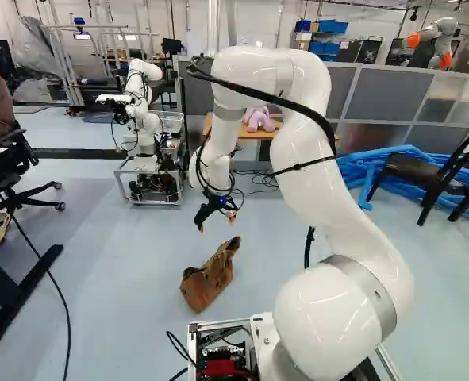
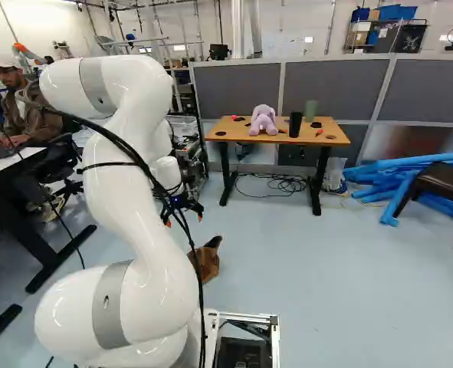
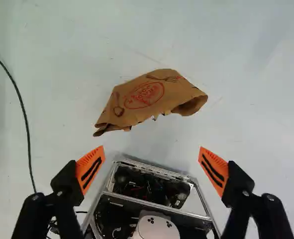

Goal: Pick up the bag on the ground and place it on the table

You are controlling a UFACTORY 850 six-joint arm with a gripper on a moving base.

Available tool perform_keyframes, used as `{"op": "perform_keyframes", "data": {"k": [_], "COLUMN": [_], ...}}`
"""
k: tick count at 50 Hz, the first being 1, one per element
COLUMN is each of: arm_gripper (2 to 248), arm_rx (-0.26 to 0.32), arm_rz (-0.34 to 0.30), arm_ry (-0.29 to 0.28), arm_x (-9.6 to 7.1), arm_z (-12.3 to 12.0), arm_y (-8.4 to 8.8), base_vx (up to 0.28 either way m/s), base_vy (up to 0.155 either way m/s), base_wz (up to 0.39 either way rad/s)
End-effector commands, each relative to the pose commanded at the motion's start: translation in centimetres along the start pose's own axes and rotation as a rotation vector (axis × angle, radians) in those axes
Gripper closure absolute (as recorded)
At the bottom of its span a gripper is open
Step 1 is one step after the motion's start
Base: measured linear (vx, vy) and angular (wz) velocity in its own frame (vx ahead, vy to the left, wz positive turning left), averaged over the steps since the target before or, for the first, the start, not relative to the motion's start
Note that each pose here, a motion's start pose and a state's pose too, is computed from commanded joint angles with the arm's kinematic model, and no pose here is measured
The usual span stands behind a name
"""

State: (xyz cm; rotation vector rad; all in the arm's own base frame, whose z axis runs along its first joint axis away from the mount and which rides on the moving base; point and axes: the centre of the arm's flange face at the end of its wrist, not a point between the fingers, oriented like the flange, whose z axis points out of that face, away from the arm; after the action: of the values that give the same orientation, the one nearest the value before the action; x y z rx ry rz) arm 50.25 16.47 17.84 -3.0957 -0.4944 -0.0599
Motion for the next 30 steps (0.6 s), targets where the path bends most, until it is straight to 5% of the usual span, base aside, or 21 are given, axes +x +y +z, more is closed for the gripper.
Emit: {"op": "perform_keyframes", "data": {"k": [30], "arm_gripper": [3], "arm_rx": [0.000], "arm_rz": [0.017], "arm_ry": [-0.046], "arm_x": [0.8], "arm_z": [4.6], "arm_y": [0.0], "base_vx": [0.000], "base_vy": [0.000], "base_wz": [0.000]}}
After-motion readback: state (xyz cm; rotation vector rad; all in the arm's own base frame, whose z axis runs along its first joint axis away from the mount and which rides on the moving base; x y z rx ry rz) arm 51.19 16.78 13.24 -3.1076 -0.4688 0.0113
